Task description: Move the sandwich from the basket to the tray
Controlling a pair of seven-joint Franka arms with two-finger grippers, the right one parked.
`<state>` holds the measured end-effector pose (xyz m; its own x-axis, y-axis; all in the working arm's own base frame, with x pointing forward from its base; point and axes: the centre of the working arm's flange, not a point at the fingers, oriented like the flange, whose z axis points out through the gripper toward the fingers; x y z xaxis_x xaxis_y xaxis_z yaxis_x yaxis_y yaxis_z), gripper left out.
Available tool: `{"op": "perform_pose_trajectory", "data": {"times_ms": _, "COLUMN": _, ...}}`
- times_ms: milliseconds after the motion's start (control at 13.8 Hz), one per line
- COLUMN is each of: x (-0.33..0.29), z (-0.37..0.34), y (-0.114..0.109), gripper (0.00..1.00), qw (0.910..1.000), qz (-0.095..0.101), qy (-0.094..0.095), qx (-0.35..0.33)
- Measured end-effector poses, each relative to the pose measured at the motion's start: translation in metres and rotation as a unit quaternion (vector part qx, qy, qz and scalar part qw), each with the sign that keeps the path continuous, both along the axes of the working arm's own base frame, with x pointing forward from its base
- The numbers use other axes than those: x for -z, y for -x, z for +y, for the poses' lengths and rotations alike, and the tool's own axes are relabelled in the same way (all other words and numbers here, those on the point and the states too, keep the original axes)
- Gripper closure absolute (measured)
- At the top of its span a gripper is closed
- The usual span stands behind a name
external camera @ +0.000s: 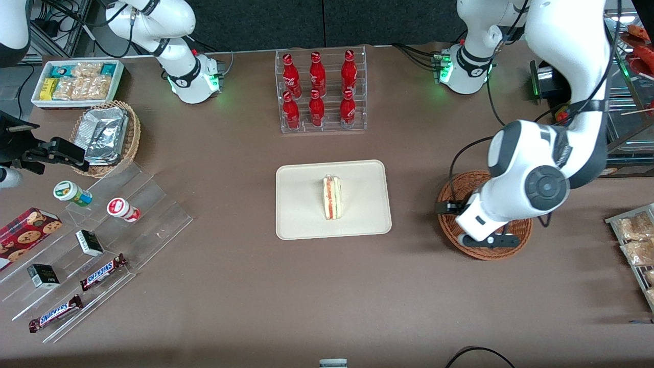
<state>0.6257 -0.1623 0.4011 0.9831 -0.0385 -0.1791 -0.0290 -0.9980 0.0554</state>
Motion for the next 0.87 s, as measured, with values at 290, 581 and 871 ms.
{"op": "perform_pose_trajectory", "data": {"times_ms": 290, "x": -0.05, "z": 0.045, "y": 0.028, "gripper": 0.0, "qw": 0.9992, "qz": 0.003, "qy": 0.006, "qx": 0.039}}
{"op": "perform_pose_trajectory", "data": {"times_ms": 581, "x": -0.1, "z": 0.082, "y": 0.053, "gripper": 0.0, "qw": 0.9984, "qz": 0.004, "qy": 0.009, "qx": 0.056}}
{"op": "perform_pose_trajectory", "data": {"times_ms": 871, "x": -0.145, "z": 0.109, "y": 0.073, "gripper": 0.0, "qw": 0.9987, "qz": -0.013, "qy": 0.006, "qx": 0.048}}
